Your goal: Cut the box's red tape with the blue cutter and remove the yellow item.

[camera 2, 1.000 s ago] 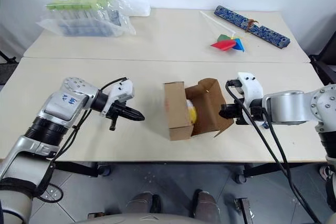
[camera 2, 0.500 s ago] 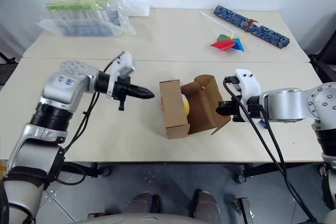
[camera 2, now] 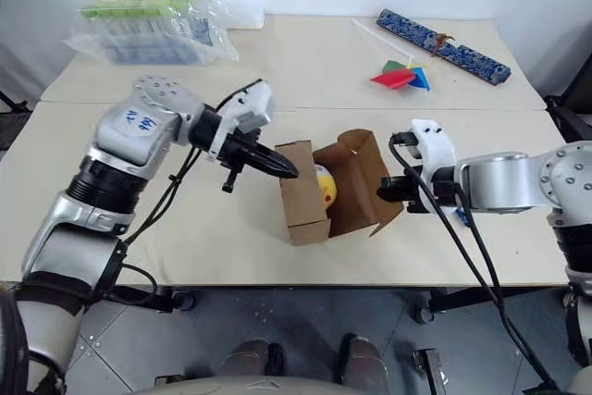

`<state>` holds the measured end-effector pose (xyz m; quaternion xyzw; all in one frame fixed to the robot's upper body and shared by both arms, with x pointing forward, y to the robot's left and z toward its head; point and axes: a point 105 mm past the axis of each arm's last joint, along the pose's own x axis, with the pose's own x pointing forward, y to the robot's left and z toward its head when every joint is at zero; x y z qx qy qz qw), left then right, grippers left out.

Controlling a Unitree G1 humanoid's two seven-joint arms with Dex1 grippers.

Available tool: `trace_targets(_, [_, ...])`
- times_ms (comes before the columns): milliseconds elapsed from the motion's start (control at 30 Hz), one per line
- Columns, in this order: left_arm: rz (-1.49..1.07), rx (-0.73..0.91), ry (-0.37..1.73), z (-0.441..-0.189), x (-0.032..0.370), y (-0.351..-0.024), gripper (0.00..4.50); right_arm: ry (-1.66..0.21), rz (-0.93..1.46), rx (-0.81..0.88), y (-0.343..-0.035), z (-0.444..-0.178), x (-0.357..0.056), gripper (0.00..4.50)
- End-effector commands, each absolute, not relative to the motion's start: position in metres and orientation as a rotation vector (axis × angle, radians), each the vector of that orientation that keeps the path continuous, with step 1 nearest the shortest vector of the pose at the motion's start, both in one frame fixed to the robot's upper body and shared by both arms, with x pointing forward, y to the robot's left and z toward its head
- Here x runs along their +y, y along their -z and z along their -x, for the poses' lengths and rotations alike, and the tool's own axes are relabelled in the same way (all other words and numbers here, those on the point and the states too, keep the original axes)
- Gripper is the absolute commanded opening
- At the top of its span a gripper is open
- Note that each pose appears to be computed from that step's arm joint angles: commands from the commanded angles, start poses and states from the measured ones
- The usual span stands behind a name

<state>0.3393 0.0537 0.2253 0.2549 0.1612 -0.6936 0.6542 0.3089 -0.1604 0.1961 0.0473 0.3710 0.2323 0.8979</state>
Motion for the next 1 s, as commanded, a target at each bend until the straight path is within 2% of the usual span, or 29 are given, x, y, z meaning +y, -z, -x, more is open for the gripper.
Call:
trace_targets(33, [-0.658, 0.355, 1.58, -0.343, 0.051, -0.226, 0.0, -0.513, -0.086, 0.726, -0.206, -0.306, -0.154, 0.01])
trace_targets(333, [-0.818, 0.481, 1.517, -0.351, 0.081, -0.194, 0.0, -0.528, -0.062, 0.717, -0.206, -0.3, -0.155, 0.01])
trace_targets(600, [-0.81, 0.555, 1.453, -0.344, 0.103, -0.175, 0.0, -0.537, -0.049, 0.698, -0.211, -0.296, -0.156, 0.01])
trace_targets(1000, [-0.692, 0.537, 1.363, -0.35, 0.093, -0.156, 0.0, -0.592, -0.063, 0.737, -0.2, -0.295, -0.143, 0.01])
